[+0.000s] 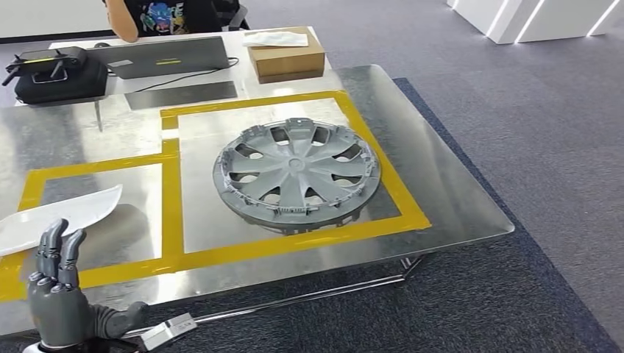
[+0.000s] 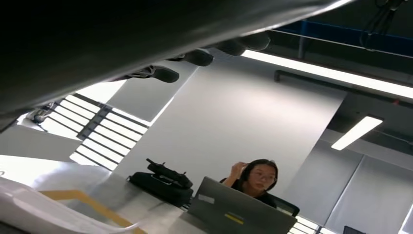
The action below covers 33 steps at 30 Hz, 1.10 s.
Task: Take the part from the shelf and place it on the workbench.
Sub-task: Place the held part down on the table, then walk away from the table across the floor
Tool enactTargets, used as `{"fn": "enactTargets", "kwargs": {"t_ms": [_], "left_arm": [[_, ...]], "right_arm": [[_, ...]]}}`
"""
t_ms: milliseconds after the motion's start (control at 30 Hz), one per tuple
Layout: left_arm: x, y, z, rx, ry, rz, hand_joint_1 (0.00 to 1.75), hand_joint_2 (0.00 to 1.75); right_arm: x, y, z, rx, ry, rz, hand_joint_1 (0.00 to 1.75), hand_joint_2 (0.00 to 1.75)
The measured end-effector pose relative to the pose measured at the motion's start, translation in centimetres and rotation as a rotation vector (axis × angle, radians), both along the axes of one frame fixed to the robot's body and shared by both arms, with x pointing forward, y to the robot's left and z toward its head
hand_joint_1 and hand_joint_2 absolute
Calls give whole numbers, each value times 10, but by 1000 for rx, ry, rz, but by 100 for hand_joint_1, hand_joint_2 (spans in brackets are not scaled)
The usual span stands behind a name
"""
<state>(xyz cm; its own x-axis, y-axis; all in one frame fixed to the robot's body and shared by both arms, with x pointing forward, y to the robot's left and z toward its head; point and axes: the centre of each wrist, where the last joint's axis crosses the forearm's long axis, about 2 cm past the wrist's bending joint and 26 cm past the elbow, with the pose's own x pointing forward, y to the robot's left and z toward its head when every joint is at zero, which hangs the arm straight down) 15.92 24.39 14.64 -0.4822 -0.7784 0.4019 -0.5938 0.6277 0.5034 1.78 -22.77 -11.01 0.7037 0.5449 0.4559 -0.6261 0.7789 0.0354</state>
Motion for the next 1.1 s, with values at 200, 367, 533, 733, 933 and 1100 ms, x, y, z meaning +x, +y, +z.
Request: {"fn": "enactTargets", "kwargs": {"t_ms": [200, 367, 533, 733, 933, 1100], "left_arm": [[-4, -6, -5, -60, 21, -5, 0, 0], [-8, -11, -8, -106, 41, -2, 0, 0], [-12, -15, -11, -151, 47, -3, 0, 0], [-12, -18, -11, -178, 44, 3, 0, 0], [-13, -20, -12, -198, 46, 12, 0, 0], [-14, -20, -14, -217, 56, 14, 0, 0]], "right_arm": [[2, 3, 0, 4, -3, -3, 0, 0], [1, 5, 1, 7, -3, -4, 0, 0], [-1, 5, 1, 12, -5, -4, 0, 0], [-2, 6, 1, 19, -8, -5, 0, 0], [-3, 4, 0, 15, -9, -7, 0, 0], [-3, 3, 0, 10, -9, -8, 0, 0]]}}
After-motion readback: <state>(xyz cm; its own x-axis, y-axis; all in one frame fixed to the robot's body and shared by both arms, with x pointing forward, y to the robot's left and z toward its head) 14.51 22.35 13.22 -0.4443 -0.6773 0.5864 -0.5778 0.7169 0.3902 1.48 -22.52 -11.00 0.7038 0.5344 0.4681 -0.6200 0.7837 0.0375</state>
